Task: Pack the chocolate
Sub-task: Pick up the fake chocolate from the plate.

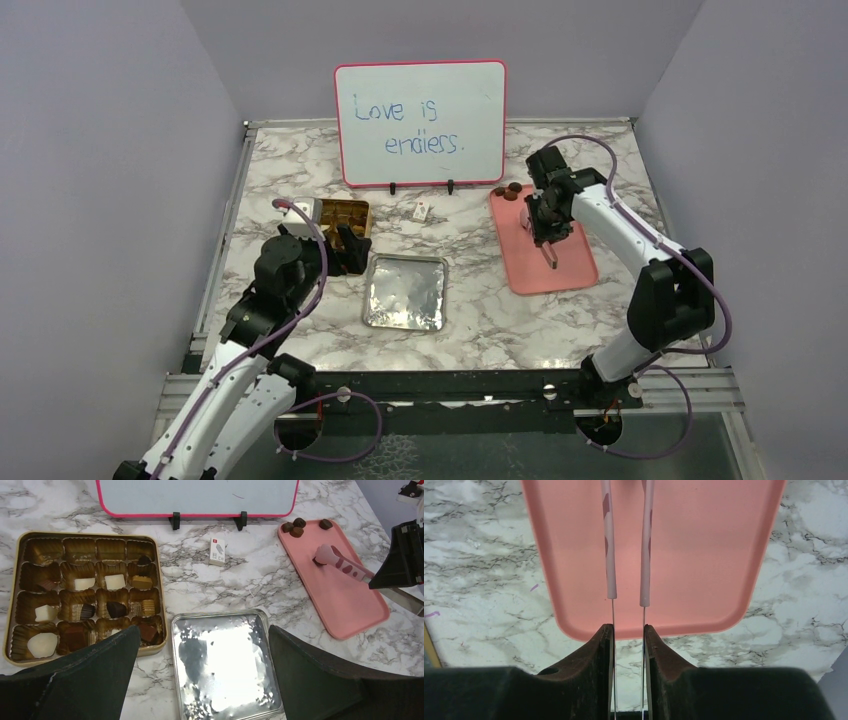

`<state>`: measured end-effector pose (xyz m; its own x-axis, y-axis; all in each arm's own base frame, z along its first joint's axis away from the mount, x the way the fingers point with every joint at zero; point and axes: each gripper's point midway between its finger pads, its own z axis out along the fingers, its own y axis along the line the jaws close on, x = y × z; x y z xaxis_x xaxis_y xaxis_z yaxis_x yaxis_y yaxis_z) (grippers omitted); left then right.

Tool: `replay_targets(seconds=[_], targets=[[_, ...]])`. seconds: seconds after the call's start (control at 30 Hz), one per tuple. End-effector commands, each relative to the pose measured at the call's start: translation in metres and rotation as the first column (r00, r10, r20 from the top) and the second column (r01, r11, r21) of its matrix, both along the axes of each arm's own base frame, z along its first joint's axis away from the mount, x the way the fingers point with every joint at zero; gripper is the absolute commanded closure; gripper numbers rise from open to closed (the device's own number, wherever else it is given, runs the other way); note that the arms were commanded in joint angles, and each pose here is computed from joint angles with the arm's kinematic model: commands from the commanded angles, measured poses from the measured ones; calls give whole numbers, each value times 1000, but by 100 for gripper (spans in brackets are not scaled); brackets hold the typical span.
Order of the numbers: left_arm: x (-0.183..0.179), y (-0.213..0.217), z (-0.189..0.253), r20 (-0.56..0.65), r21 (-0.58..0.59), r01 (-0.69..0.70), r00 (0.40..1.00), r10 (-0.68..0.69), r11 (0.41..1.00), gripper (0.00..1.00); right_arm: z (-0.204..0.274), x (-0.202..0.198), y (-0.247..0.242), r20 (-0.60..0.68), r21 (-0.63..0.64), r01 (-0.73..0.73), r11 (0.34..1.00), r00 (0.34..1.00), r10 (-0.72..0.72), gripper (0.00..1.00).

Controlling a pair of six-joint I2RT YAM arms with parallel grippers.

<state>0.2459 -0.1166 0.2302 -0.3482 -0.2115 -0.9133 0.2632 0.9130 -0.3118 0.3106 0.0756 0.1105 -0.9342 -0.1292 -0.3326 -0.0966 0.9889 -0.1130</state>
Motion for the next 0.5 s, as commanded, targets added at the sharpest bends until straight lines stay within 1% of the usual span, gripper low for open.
replay_targets(seconds=[0.0, 0.13, 0.33, 0.47], targets=[[2, 12, 7, 42, 8, -59, 997, 58, 998, 1, 15, -10, 3, 33, -13, 10, 1000, 999, -10, 71], [0, 19, 14, 72, -2, -88, 994, 88, 996, 1, 21, -12, 13, 54, 7, -13, 1000, 998, 12, 71], [-3, 29, 24, 110, -19, -132, 985, 134, 991, 1, 34, -15, 37, 101, 70, -76, 995, 993, 69, 71], [-4, 33, 27, 127, -25, -154, 980, 156, 988, 1, 36, -16, 37, 103, 54, -67, 996, 993, 62, 71]])
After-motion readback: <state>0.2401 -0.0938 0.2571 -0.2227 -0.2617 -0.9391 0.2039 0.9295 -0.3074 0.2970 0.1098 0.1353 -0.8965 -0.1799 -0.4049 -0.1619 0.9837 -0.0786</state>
